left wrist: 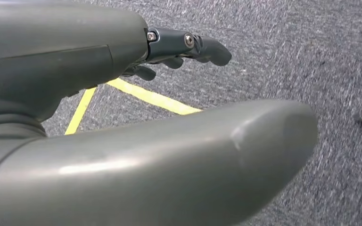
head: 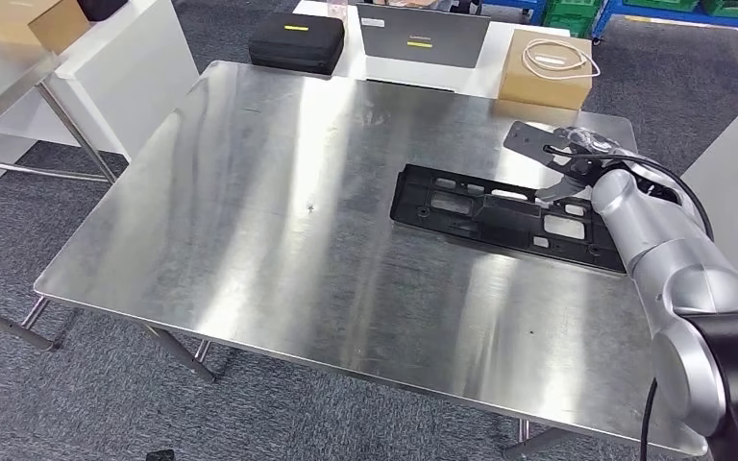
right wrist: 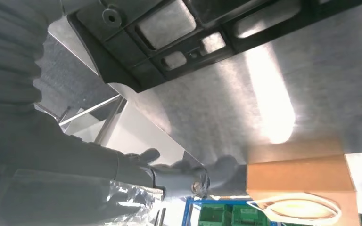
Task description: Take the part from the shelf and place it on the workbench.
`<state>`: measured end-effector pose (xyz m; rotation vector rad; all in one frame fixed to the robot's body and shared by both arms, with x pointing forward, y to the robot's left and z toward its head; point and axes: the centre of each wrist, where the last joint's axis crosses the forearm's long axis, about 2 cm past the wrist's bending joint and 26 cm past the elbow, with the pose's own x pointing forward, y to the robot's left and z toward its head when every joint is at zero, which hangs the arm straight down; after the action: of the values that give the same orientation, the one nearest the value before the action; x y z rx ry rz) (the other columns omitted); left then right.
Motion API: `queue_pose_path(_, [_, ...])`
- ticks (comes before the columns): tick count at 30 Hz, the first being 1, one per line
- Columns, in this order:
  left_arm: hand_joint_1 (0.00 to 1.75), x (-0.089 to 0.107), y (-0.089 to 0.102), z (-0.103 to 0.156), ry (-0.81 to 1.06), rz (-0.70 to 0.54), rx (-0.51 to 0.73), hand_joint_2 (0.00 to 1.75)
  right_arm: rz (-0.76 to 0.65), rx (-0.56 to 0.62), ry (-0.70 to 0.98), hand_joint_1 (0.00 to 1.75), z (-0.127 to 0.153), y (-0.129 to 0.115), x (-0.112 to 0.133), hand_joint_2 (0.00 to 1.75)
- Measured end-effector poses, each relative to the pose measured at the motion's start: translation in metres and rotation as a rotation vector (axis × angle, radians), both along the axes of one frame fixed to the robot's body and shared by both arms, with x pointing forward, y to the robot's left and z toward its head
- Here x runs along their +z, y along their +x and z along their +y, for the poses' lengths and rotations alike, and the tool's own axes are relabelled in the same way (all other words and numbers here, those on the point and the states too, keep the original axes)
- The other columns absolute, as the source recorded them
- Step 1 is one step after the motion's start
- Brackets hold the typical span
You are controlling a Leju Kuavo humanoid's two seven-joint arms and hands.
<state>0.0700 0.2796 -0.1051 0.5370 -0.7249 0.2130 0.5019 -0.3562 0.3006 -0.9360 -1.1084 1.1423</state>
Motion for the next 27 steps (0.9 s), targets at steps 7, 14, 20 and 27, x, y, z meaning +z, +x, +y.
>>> queue_pose_path(7, [0.00,-0.001,-0.004,0.000,-0.001,0.005,0.008,0.00,-0.015,0.011,-0.001,0.00,0.008,0.001,0.000,1.75])
queue_pose_path(14, [0.00,-0.001,-0.006,0.001,0.000,0.009,0.013,0.00,-0.017,0.011,-0.003,0.00,0.011,0.001,0.000,1.75])
queue_pose_path(20, [0.00,-0.001,-0.006,0.001,0.000,0.005,0.012,0.00,-0.029,0.007,-0.006,0.00,0.011,0.002,0.003,1.75])
queue_pose_path(27, [0.00,-0.001,-0.008,-0.001,-0.008,0.006,0.010,0.00,-0.020,-0.019,-0.026,0.00,0.003,0.000,-0.002,1.75])
